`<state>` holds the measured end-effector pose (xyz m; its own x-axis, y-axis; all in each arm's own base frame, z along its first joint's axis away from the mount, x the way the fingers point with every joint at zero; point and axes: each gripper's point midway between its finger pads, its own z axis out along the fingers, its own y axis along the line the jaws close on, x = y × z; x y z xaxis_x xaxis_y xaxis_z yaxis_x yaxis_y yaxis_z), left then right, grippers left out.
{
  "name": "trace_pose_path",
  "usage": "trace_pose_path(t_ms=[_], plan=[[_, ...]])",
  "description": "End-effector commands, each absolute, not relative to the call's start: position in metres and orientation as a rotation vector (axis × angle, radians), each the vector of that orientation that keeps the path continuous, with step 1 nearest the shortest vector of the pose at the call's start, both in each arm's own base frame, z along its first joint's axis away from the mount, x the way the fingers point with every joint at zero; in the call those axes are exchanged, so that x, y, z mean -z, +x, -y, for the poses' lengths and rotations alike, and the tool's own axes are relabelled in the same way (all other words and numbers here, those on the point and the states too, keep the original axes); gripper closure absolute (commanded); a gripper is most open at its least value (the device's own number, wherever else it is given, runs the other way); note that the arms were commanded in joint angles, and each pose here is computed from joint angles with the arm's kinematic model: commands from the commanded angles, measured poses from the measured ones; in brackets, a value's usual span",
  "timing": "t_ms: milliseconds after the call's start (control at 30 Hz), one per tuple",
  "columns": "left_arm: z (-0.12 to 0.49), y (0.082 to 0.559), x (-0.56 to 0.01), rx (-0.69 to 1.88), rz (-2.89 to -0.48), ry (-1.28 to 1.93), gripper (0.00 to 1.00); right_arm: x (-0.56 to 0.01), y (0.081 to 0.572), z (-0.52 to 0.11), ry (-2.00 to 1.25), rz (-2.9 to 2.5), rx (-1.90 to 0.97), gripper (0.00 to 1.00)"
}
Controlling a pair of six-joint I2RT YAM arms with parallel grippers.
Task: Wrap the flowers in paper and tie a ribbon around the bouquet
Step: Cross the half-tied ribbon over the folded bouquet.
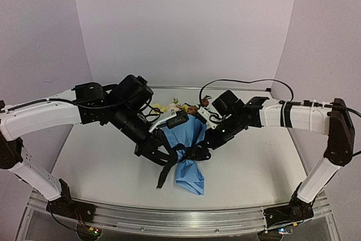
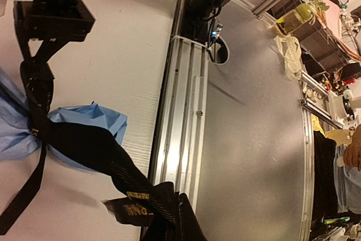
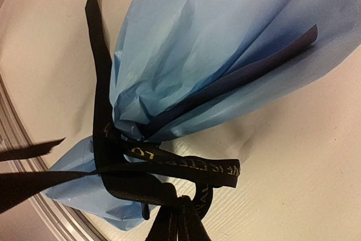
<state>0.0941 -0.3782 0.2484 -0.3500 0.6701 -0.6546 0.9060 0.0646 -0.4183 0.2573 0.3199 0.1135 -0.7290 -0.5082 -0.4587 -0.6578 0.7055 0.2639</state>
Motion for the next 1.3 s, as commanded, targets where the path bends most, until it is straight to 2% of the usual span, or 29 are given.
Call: trace_pose_path(t_ms=[0, 233, 533, 733, 867, 1033, 1100, 1167, 1267], plan=[[0.404, 0.086, -0.297, 1.327, -1.792, 1.596, 1.00, -0.126, 0.266, -0.328, -0.863, -2.569, -0.624, 1.00], [0.449, 0.109, -0.314, 1.384, -1.652, 1.433, 1.00, -0.127, 0.269, -0.331, -0.848, -2.588, -0.637, 1.00], [0.504, 0.118, -0.305, 1.368, -1.484, 1.166, 1.00, -0.129, 0.271, -0.330, -0.841, -2.606, -0.644, 1.00], [0.512, 0.113, -0.256, 1.311, -1.560, 1.182, 0.95, -0.131, 0.268, -0.327, -0.849, -2.619, -0.657, 1.00], [0.511, 0.110, -0.218, 1.283, -1.612, 1.197, 0.88, -0.132, 0.262, -0.324, -0.860, -2.632, -0.659, 1.00], [0.524, 0.092, -0.177, 1.191, -1.665, 1.307, 0.90, -0.135, 0.257, -0.317, -0.866, -2.643, -0.642, 1.00], [0.526, 0.095, -0.176, 1.176, -1.678, 1.286, 0.84, -0.138, 0.255, -0.316, -0.870, -2.649, -0.643, 1.00], [0.526, 0.102, -0.176, 1.147, -1.690, 1.252, 0.70, -0.140, 0.253, -0.315, -0.869, -2.655, -0.649, 1.00], [0.523, 0.107, -0.180, 1.115, -1.709, 1.228, 0.57, -0.144, 0.249, -0.313, -0.862, -2.670, -0.659, 1.00]])
